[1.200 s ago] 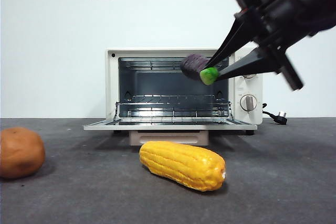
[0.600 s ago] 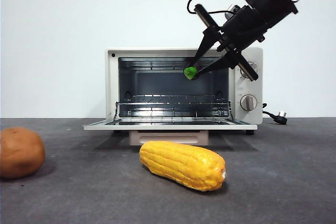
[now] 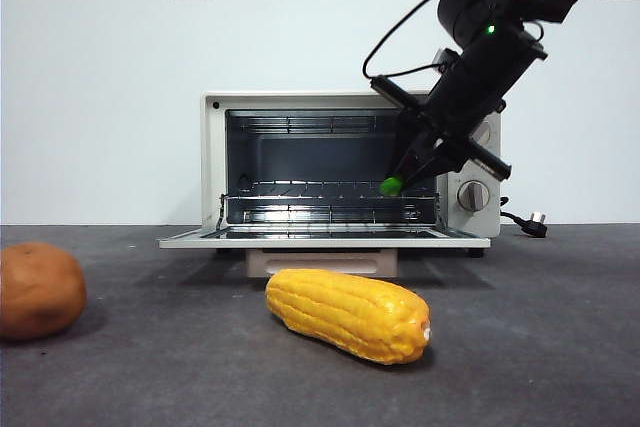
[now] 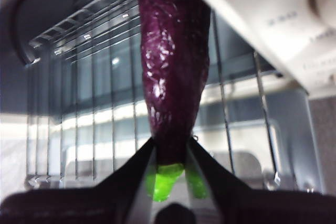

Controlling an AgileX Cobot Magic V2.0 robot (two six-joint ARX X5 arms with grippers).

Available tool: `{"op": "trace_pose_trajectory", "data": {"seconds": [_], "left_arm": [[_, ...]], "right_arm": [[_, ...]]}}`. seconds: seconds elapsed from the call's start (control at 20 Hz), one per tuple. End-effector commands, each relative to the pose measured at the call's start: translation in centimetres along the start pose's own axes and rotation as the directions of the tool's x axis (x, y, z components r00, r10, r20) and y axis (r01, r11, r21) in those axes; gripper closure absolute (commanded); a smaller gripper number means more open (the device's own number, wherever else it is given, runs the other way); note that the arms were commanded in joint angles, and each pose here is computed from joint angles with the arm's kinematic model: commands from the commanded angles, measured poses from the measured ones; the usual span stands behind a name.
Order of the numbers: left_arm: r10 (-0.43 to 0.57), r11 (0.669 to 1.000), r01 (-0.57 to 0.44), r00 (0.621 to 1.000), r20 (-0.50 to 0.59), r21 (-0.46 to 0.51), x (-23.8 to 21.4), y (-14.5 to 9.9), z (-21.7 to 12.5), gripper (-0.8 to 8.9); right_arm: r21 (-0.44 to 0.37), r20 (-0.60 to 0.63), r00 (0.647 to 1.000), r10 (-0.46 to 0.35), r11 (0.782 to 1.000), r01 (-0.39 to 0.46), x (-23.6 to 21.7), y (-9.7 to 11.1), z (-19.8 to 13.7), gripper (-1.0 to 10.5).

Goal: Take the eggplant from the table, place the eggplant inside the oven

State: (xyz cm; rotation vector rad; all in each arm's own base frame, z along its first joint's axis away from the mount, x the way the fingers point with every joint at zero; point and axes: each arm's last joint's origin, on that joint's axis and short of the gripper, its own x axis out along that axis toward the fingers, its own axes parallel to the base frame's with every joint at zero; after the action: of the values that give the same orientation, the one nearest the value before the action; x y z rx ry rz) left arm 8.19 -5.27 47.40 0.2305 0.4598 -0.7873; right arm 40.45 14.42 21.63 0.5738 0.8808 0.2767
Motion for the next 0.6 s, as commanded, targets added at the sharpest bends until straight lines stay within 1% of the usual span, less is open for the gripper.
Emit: {"op": "trace_pose_trajectory", "data": {"seconds": [0.05, 0.15, 0.25, 0.3, 0.35, 0.4, 0.6], "left_arm": [[-0.001, 1.0, 0.001, 1.0, -0.015, -0.009, 0.02, -0.05, -0.23, 8.19], [-0.003, 1.0, 0.002, 1.0, -0.03, -0.013, 0.02, -0.07, -0.38, 8.19], [0.025, 1.0, -0.025, 0.999, -0.04, -0.014, 0.02, 0.0, -0.44, 8.19], [0.047, 0.999, -0.048, 0.998, -0.048, -0.013, 0.01, 0.06, -0.49, 8.19], [0.048, 0.999, -0.049, 0.997, -0.054, -0.014, 0.01, 0.05, -0.54, 8.19], [0.047, 0.999, -0.048, 0.997, -0.057, -0.015, 0.01, 0.05, -0.57, 8.19], [0.047, 0.999, -0.048, 0.997, -0.061, -0.016, 0.01, 0.04, -0.61, 8.19]], "right_arm": [[-0.018, 0.039, 0.999, -0.036, 0.999, 0.037, 0.7, -0.2, 0.0, 9.5], [-0.021, 0.073, 0.995, -0.066, 0.997, 0.068, 0.75, -0.13, 0.04, 9.4], [-0.027, 0.082, 0.994, -0.07, 0.997, 0.072, 0.76, -0.09, 0.07, 9.2], [-0.028, 0.082, 0.994, -0.071, 0.997, 0.074, 0.76, -0.1, 0.07, 8.3], [-0.031, 0.081, 0.994, -0.07, 0.997, 0.073, 0.76, -0.09, 0.06, 7.2], [-0.033, 0.08, 0.994, -0.07, 0.997, 0.073, 0.77, -0.06, 0.03, 6.5], [-0.041, 0.075, 0.995, -0.065, 0.997, 0.068, 0.86, 0.27, -0.23, 6.5]]}}
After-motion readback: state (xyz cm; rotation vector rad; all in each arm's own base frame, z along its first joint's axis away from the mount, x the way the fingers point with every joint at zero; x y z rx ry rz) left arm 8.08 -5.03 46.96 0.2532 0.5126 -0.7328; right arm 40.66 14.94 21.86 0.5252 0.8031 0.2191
